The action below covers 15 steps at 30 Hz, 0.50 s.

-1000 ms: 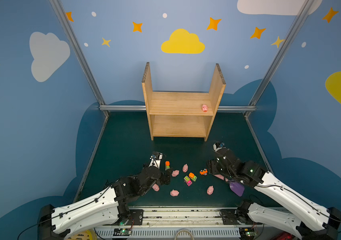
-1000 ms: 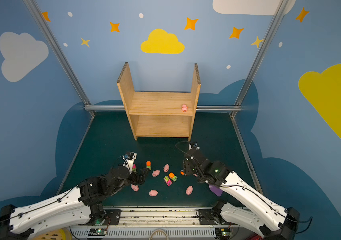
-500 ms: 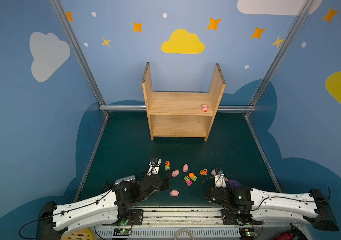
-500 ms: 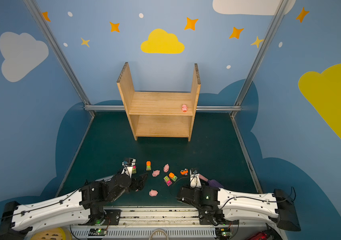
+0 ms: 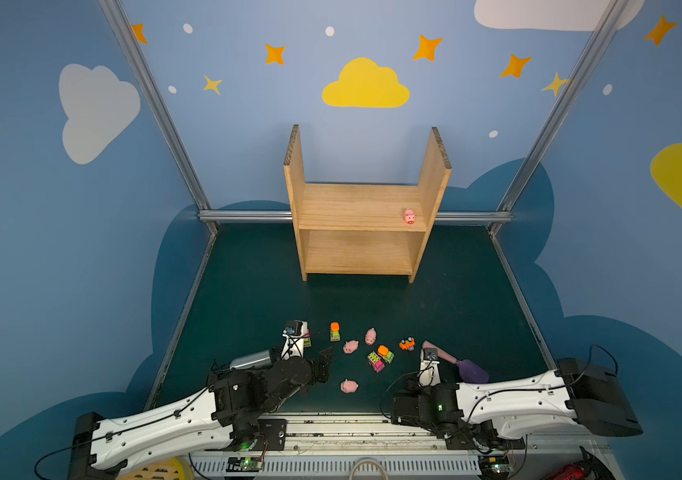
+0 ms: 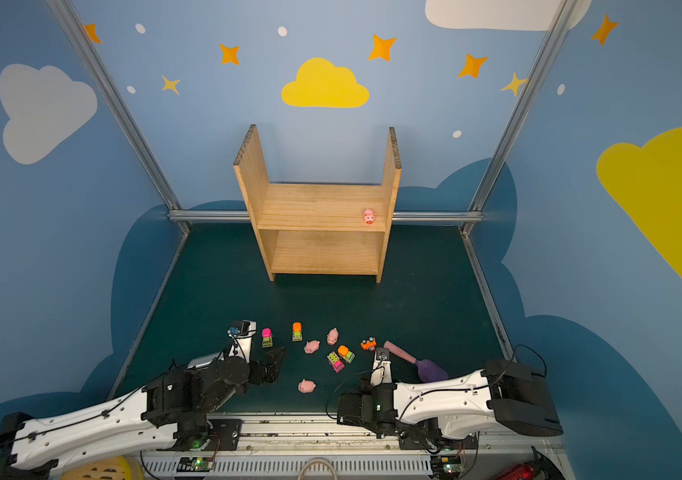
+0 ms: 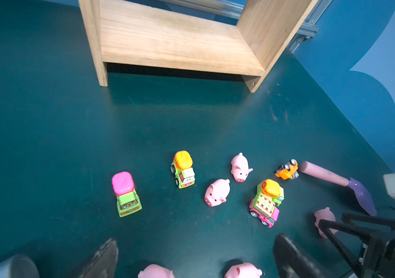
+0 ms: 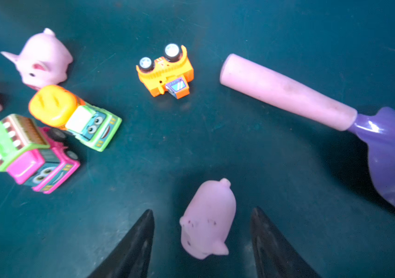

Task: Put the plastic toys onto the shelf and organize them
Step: 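Draw the right arm back toward the toys near the robot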

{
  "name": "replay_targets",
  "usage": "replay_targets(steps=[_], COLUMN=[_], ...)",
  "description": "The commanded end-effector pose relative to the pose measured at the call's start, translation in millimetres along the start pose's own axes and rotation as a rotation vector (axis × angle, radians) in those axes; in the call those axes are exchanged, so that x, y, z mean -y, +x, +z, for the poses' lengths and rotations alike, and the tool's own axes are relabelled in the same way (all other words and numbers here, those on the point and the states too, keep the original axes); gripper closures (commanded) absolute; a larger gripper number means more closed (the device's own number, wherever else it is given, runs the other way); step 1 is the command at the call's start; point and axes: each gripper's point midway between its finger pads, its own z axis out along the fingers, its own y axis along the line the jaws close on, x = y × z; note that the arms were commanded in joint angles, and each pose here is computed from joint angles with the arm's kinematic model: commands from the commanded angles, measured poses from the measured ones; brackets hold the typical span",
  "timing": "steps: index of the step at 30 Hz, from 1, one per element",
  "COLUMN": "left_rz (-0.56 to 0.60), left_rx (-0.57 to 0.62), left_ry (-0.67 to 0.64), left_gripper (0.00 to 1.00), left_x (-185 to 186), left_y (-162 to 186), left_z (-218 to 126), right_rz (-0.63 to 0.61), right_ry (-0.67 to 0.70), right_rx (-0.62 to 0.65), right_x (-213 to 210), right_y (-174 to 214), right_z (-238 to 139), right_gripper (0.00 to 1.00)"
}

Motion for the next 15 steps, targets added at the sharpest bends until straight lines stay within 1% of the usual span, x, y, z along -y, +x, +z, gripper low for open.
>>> replay_targets(steps=[1,9,15], left_rz=[0.024,0.034,0.048], left_rx=[0.002,0.000,-0.003], left_ry=[-0.038,-0.045,-0.053], left_gripper=[0.00,0.00,0.00], left_x=[-9,-8,-7], left_y=[3,5,6], left_z=[0,3,6], right_rz=[0.061,0.086,0.087], right_ry=[-0.003,-0.027,-0.006], right_rx=[0.031,-0.008,-0.031], right_x=[-4,-2,0], right_y=[-6,-1,3], right_z=[-2,8,15], right_gripper=[0.39,0.51,0.53])
